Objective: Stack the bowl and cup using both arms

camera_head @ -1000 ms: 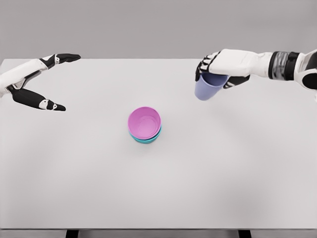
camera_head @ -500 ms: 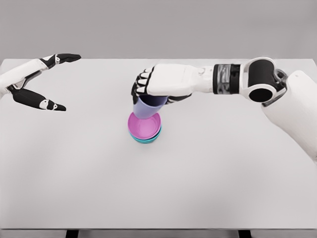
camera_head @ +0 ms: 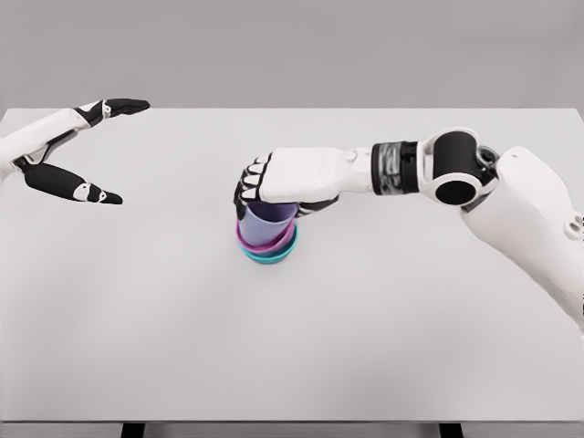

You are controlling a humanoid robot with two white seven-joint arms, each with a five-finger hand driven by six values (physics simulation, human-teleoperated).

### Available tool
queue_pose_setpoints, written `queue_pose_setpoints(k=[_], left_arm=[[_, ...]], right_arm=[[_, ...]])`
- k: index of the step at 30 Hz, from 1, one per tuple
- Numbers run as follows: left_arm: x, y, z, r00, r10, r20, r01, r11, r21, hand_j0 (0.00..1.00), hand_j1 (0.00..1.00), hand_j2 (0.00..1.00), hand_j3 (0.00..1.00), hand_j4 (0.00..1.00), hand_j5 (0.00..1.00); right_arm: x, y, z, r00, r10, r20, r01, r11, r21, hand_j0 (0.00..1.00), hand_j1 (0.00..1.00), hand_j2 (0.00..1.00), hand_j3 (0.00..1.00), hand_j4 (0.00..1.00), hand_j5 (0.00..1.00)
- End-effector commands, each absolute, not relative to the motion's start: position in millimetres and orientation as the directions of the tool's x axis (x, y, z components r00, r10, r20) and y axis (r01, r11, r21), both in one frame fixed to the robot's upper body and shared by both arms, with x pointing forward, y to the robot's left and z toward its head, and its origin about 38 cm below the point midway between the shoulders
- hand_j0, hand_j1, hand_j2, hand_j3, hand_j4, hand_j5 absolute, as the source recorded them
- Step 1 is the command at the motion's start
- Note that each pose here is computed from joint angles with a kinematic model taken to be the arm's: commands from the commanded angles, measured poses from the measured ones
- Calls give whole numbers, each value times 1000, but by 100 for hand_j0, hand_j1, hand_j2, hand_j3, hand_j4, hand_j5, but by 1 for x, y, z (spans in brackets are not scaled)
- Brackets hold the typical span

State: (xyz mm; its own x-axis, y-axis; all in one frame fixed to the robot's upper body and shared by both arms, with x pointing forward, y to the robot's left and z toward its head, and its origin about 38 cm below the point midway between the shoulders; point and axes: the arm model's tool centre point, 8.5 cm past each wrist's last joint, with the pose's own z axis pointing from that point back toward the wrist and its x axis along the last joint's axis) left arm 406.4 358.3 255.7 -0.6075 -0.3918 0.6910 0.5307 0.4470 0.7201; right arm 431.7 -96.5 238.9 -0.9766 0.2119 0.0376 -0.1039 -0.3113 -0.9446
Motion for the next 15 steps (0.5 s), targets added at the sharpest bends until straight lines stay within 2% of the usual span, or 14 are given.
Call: queue_pose_setpoints(k=[1, 6, 7, 8, 9, 12, 15], left_arm=[[406, 359, 256, -605, -388, 695, 532, 452, 716, 100, 100, 100, 100, 100, 100], [408, 352, 256, -614, -362, 701, 529, 471, 706, 100, 100, 100, 100, 100, 100], [409, 352, 257, -618, -362, 698, 524, 473, 709, 100, 100, 100, 100, 100, 100], [409, 351, 256, -623, -376, 686, 519, 458, 722, 100, 100, 100, 100, 100, 100], [409, 350, 256, -626, -386, 678, 515, 447, 731, 100, 100, 100, 100, 100, 100], [409, 345, 259, -641, -377, 669, 507, 446, 738, 100, 100, 100, 100, 100, 100], [413, 334, 265, -671, -318, 670, 476, 508, 718, 100, 100, 100, 100, 100, 100]], right_arm=[[435, -95, 234, -973, 224, 57, -126, -310, -942, 54, 54, 54, 54, 54, 54], [437, -94, 232, -972, 228, 62, -132, -309, -942, 55, 55, 55, 55, 55, 55], [437, -94, 232, -972, 229, 60, -131, -309, -942, 64, 64, 64, 64, 64, 64], [437, -96, 233, -972, 230, 45, -119, -318, -940, 85, 85, 85, 85, 85, 85], [437, -96, 234, -973, 231, 28, -105, -330, -938, 98, 98, 98, 98, 98, 98], [436, -97, 236, -973, 231, 19, -96, -330, -939, 100, 100, 100, 100, 100, 100], [427, -91, 247, -980, 197, -7, -57, -318, -946, 100, 100, 100, 100, 100, 100]])
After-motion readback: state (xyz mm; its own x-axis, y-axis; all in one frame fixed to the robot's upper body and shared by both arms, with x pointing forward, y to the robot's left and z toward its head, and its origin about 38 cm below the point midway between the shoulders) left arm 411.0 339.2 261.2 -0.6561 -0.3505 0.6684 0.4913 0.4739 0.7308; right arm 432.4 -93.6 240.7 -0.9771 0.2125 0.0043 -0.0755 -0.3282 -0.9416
